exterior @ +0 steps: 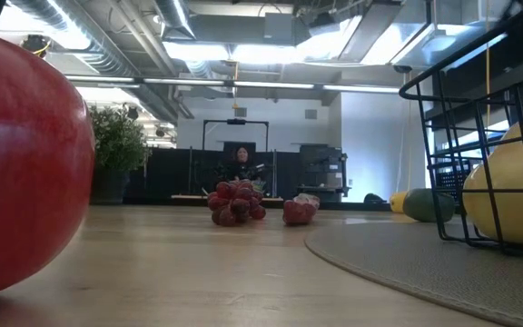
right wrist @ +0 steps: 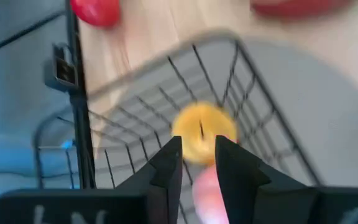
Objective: Build produce basket
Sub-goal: Put the apple into the wire basket
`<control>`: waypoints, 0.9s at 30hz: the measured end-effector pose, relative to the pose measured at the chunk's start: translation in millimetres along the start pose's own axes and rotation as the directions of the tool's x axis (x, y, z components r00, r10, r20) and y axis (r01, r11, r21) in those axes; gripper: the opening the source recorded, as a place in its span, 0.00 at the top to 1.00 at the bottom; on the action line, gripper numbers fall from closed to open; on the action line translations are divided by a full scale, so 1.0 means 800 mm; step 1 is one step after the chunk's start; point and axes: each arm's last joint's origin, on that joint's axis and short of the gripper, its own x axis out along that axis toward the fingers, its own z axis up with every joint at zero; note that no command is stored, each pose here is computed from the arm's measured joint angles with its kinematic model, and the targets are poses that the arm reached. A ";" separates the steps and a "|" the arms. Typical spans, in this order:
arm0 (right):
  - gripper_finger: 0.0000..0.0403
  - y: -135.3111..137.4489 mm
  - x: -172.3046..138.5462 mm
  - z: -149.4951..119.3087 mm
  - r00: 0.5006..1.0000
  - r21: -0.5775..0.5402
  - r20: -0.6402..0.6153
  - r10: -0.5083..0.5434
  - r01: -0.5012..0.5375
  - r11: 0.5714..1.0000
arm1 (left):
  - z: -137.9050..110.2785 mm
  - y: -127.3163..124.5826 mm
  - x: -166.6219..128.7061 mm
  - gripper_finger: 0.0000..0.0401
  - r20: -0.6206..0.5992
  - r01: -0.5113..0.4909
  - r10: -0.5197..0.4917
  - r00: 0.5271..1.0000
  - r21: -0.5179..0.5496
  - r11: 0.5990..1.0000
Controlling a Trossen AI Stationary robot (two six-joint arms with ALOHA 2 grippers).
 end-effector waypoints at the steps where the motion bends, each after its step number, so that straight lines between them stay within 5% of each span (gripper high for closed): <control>1: 0.78 0.002 -0.006 0.005 1.000 -0.020 0.016 -0.010 0.010 1.000 | -0.002 0.001 0.000 0.83 -0.018 -0.015 0.015 1.000 -0.024 1.000; 11: 0.78 0.000 -0.068 0.038 0.982 -0.133 0.080 -0.170 0.179 0.975 | -0.039 -0.005 -0.007 0.83 -0.245 -0.254 0.197 0.949 -0.229 0.940; 27: 0.78 0.012 -0.145 0.094 0.947 -0.335 0.303 -0.108 0.211 0.918 | -0.080 -0.078 -0.022 0.83 -0.377 -0.226 0.085 0.922 -0.347 0.910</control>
